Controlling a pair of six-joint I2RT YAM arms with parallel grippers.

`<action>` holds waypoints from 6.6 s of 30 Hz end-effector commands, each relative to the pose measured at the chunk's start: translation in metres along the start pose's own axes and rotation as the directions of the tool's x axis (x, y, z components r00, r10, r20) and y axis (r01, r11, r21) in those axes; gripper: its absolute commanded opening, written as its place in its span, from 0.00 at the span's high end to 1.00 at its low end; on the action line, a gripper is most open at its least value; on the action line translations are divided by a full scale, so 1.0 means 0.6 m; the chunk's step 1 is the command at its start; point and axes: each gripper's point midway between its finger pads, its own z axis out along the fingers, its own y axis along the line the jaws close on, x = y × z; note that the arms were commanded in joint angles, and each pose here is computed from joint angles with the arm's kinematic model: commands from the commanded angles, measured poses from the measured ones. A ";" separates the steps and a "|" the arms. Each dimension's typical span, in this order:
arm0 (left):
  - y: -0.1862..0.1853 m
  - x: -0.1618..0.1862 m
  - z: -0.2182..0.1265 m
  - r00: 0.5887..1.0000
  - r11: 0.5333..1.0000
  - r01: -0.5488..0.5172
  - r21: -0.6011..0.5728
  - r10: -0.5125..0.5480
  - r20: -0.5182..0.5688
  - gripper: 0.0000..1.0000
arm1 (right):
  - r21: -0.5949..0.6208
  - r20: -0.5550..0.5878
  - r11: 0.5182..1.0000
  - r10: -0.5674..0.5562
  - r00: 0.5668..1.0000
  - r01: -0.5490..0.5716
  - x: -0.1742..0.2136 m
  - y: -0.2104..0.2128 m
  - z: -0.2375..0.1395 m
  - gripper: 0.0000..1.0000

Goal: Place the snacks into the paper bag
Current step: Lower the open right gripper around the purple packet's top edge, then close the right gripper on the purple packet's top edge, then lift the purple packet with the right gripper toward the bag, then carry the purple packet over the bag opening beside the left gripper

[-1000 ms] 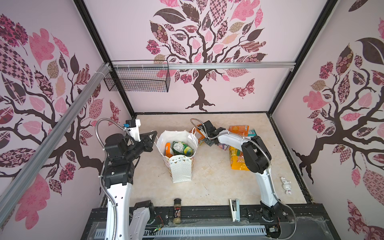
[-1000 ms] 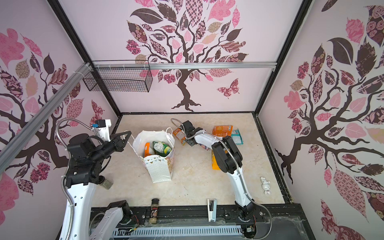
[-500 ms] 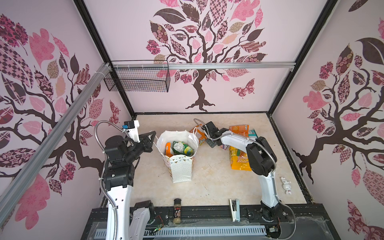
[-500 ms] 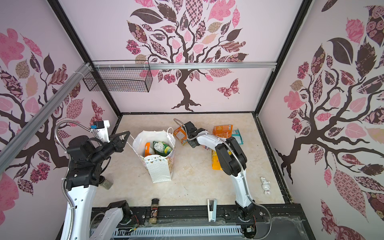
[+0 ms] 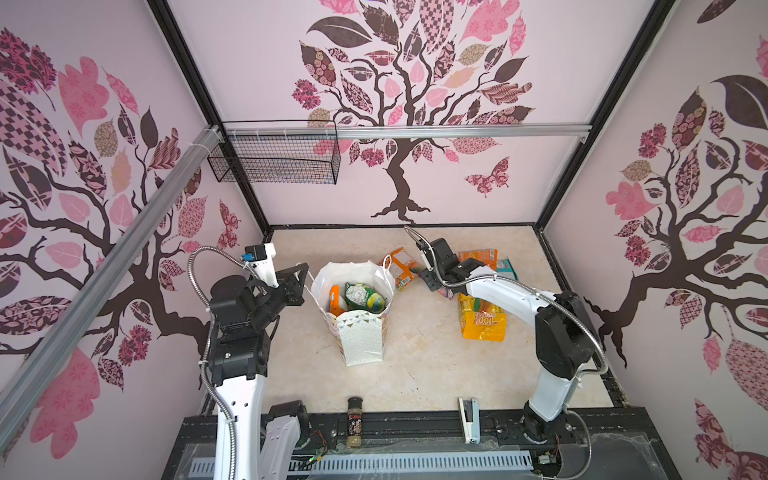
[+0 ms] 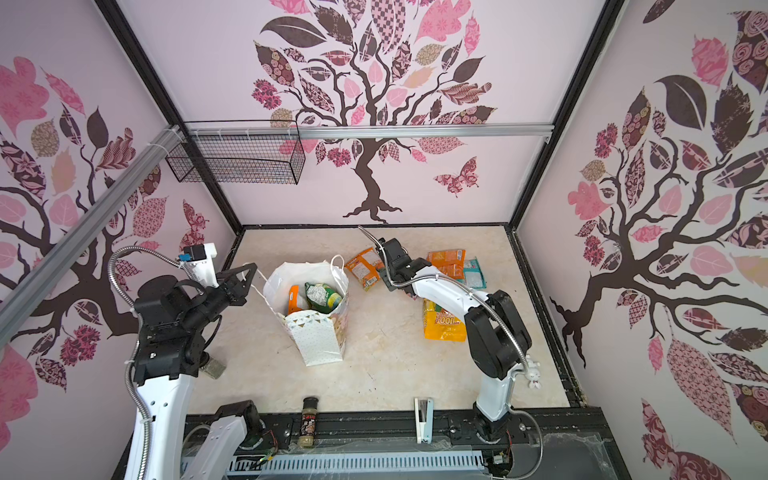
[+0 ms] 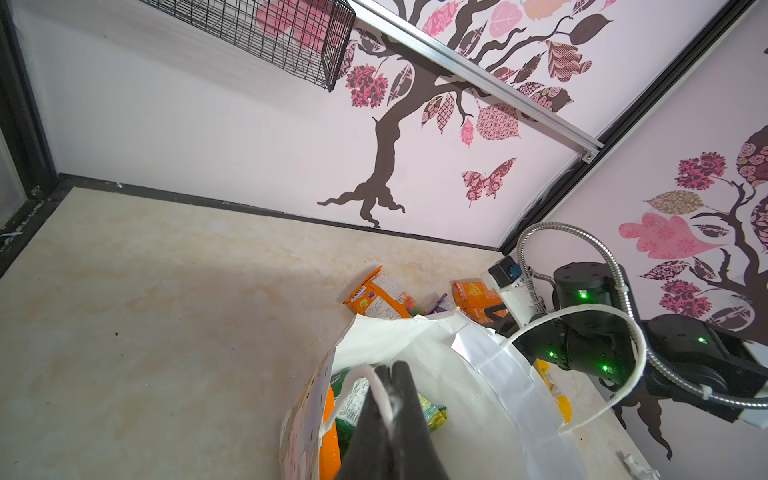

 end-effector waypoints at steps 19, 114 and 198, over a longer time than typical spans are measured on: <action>-0.017 -0.019 0.002 1.000 0.998 -0.023 0.055 0.023 0.014 1.00 | 0.086 -0.105 0.941 -0.317 0.943 0.326 0.002 0.011 0.140 0.22; 0.021 -0.015 0.034 0.996 0.996 0.086 -0.027 -0.086 -0.002 1.00 | -0.721 0.415 0.687 0.537 0.734 -0.095 -0.204 -0.028 -0.569 1.00; 0.001 0.017 0.019 0.996 1.000 0.014 0.019 -0.012 -0.085 1.00 | -0.977 0.144 0.161 0.028 0.989 0.138 -0.243 0.428 -0.490 1.00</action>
